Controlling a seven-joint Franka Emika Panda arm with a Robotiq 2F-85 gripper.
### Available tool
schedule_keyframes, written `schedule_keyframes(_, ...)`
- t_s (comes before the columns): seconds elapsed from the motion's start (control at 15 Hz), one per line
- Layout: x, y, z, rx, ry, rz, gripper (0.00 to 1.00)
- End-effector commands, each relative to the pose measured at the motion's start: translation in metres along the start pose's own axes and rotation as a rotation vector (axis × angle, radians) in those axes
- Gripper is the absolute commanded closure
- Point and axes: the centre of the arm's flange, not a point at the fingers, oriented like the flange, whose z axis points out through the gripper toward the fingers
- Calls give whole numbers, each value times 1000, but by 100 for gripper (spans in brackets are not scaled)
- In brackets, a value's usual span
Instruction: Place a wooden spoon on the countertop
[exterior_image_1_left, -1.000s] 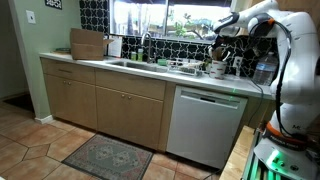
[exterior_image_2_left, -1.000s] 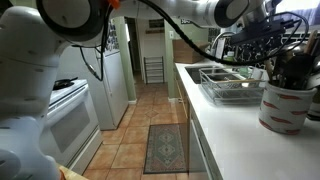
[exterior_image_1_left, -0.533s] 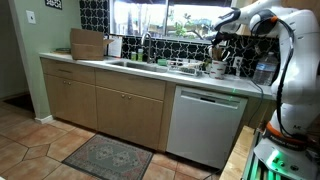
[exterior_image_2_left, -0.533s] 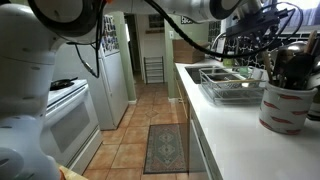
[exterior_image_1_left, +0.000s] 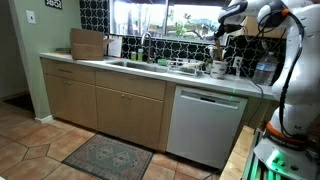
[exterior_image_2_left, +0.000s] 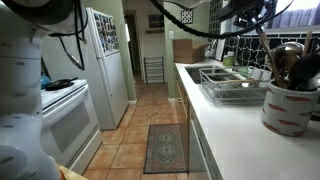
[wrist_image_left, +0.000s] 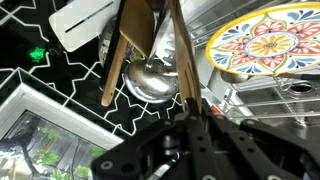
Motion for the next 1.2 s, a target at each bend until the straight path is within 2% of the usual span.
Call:
schedule_keyframes(0.0,-20,-8,-35,-30,-9,-26,99)
schedule_keyframes(0.27,-25,-11,-60,-64,-14,-55,99)
schedule_keyframes(0.53,-41,-21,-75,-112,-79,-87,99)
schedule_keyframes(0.87,-72,-43,-71,-205,-198,-144,99)
schedule_keyframes(1.13,-92,-73,-49,-218,-272,-199,99)
